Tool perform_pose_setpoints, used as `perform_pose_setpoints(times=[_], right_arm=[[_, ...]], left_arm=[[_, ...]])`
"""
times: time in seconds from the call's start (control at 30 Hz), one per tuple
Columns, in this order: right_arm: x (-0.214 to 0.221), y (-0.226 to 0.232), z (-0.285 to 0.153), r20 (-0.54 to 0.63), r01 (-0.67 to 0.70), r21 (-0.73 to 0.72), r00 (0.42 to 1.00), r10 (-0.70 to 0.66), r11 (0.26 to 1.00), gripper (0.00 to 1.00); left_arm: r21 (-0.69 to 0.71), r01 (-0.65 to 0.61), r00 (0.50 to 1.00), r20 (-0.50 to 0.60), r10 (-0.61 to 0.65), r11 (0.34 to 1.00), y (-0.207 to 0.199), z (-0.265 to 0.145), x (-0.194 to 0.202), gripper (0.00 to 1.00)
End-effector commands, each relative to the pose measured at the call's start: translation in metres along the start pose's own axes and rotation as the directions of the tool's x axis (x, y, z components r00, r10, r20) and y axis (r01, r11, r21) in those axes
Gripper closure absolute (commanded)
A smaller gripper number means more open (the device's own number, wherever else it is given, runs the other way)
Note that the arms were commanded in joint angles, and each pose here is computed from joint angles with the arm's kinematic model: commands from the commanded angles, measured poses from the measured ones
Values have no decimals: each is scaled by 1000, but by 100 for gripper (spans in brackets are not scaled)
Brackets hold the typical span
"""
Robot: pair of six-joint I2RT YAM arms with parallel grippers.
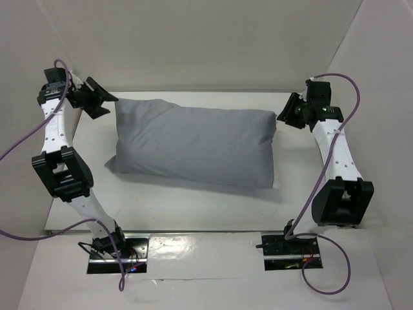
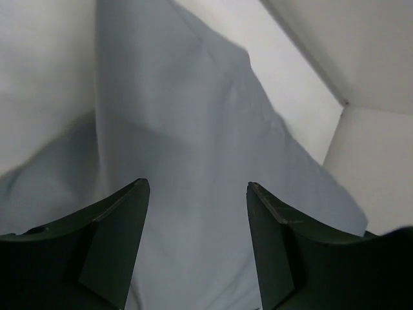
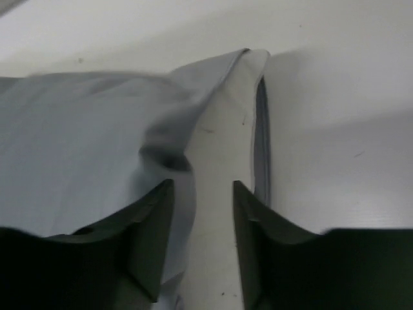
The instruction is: Put the pillow into the pillowcase
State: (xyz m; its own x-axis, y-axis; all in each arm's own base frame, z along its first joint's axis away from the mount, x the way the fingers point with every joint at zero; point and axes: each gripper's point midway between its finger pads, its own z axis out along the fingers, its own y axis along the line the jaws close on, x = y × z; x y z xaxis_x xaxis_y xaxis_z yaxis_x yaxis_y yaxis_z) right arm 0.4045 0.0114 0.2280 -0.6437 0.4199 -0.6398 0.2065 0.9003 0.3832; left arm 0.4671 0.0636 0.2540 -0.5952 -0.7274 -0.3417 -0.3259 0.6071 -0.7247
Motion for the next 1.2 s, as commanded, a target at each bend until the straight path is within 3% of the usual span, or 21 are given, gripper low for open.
perform_pose_setpoints(times=[0.0, 0.17, 0.23, 0.37, 0.47, 0.57, 0.6, 0.67, 0.77, 0.8, 0.87, 0.9, 1.0, 1.13, 1.17], right_arm=[[-21, 19, -47, 150, 76, -40, 986, -69, 996, 47], [11, 17, -49, 56, 81, -88, 996, -76, 993, 29], [25, 16, -47, 20, 74, -107, 997, -73, 991, 29], [47, 31, -50, -53, 63, -236, 996, -78, 970, 25], [74, 23, -47, -136, 25, -225, 989, -57, 974, 23], [80, -13, -52, -68, -109, -95, 992, 103, 990, 33], [74, -13, -69, 4, -130, -120, 991, 132, 984, 40], [79, -26, -69, 19, -228, -102, 973, 231, 968, 47], [95, -40, -59, -9, -316, -57, 949, 316, 947, 67], [98, -43, -57, -10, -320, -42, 947, 320, 947, 70], [105, -52, -51, -7, -340, -5, 940, 340, 940, 78], [103, -54, -49, -9, -336, -9, 942, 335, 942, 81], [115, -42, -35, -86, -316, -102, 947, 309, 943, 85], [136, -9, -16, -227, -280, -286, 949, 219, 916, 85], [136, 5, -11, -219, -257, -336, 957, 190, 906, 85]], left_arm=[[-82, -228, 964, 122, 237, 970, -36, -49, 16, 26], [-119, -290, 954, 47, 297, 950, -29, -44, 61, 26], [-118, -320, 945, 25, 325, 940, -36, -46, 82, 27], [-126, -468, 883, -81, 462, 875, -63, -32, 148, 27], [-150, -500, 865, -129, 485, 853, -64, -28, 178, 27], [-157, -502, 863, -154, 481, 851, -67, -23, 201, 27], [-127, -539, 838, -176, 516, 832, -76, -22, 219, 28], [-127, -576, 814, -182, 552, 807, -89, -20, 233, 30], [-78, -675, 731, -204, 651, 734, -127, -17, 268, 31], [-28, -727, 674, -221, 705, 686, -144, -19, 294, 31], [-4, -776, 619, -199, 760, 631, -175, -12, 314, 31], [42, -808, 566, -222, 794, 588, -184, -16, 344, 31], [90, -836, 515, -214, 830, 542, -209, -9, 378, 31], [114, -834, 507, -228, 831, 540, -214, -10, 391, 31], [128, -831, 505, -235, 830, 542, -215, -11, 394, 31]])
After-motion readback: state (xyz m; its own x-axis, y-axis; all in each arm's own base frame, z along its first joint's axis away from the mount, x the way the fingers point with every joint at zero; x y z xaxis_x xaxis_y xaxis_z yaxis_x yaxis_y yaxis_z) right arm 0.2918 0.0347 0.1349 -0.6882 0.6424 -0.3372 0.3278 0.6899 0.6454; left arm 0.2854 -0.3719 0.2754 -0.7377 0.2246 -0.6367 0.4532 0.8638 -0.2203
